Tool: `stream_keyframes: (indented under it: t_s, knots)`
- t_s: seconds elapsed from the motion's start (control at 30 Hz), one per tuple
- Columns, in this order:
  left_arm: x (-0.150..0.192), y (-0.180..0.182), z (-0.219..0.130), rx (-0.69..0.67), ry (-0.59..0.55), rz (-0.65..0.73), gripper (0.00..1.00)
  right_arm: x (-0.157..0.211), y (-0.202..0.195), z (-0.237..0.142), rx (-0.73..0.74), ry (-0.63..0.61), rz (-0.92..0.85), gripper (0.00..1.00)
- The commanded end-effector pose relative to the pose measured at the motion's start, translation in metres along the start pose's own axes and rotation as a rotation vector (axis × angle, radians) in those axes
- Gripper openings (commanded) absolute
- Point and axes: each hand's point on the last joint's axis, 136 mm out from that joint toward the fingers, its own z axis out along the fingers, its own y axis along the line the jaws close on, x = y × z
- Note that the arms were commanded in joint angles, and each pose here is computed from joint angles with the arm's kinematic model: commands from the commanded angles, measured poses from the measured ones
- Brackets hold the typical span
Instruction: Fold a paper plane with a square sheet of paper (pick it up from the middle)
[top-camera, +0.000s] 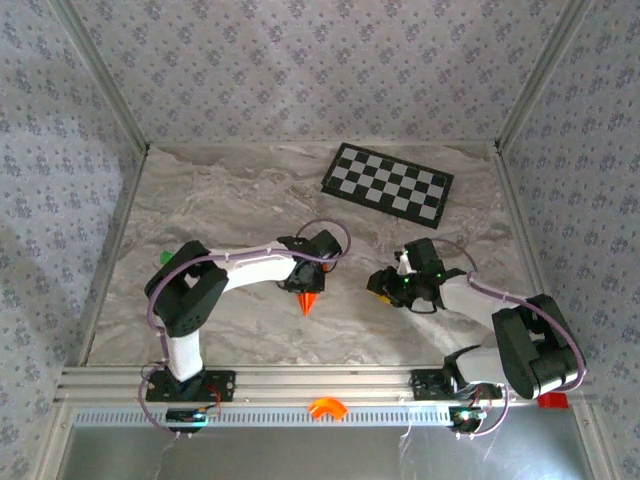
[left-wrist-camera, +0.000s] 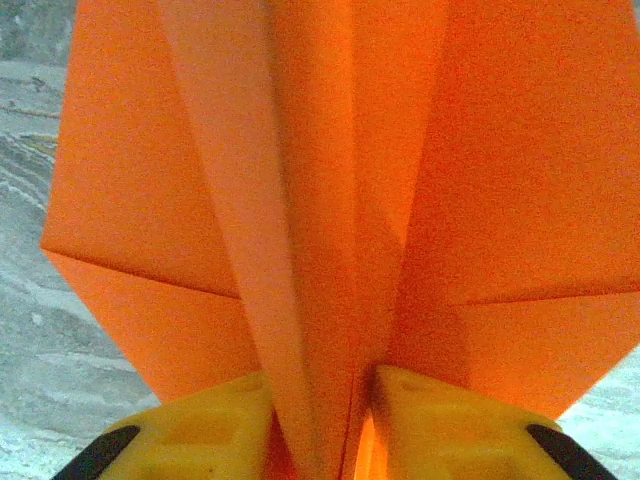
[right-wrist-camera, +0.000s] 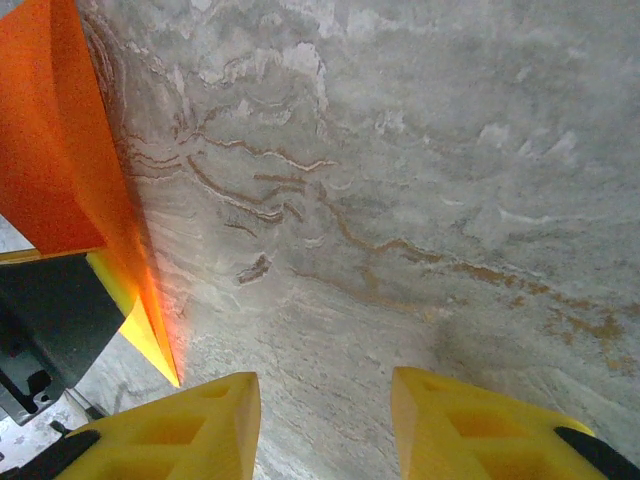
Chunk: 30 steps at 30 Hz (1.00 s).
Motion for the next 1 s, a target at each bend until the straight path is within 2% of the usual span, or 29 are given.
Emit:
stream_keyframes:
  t_s: [0.0,0.1,0.5,0.7,0.97]
  knots:
    - [0.026,0.018,0.017,-0.117,0.069,0.02,0.32,0.003,-0.002,0.0,0.0,0.01,0.003,0.41]
    - [0.032,0.019,0.019,-0.145,0.071,0.019,0.36,0.003,-0.001,0.0,-0.001,0.007,0.0,0.41]
    - [0.033,0.008,0.012,-0.163,0.057,0.011,0.41,0.003,0.0,-0.004,0.002,0.008,-0.011,0.42]
    - [0.017,-0.008,-0.009,-0.111,0.006,-0.015,0.43,-0.003,0.0,-0.012,0.036,-0.016,-0.045,0.42]
    - [0.0,-0.014,-0.042,-0.076,-0.074,-0.06,0.51,-0.016,-0.001,-0.033,0.108,-0.067,-0.119,0.43]
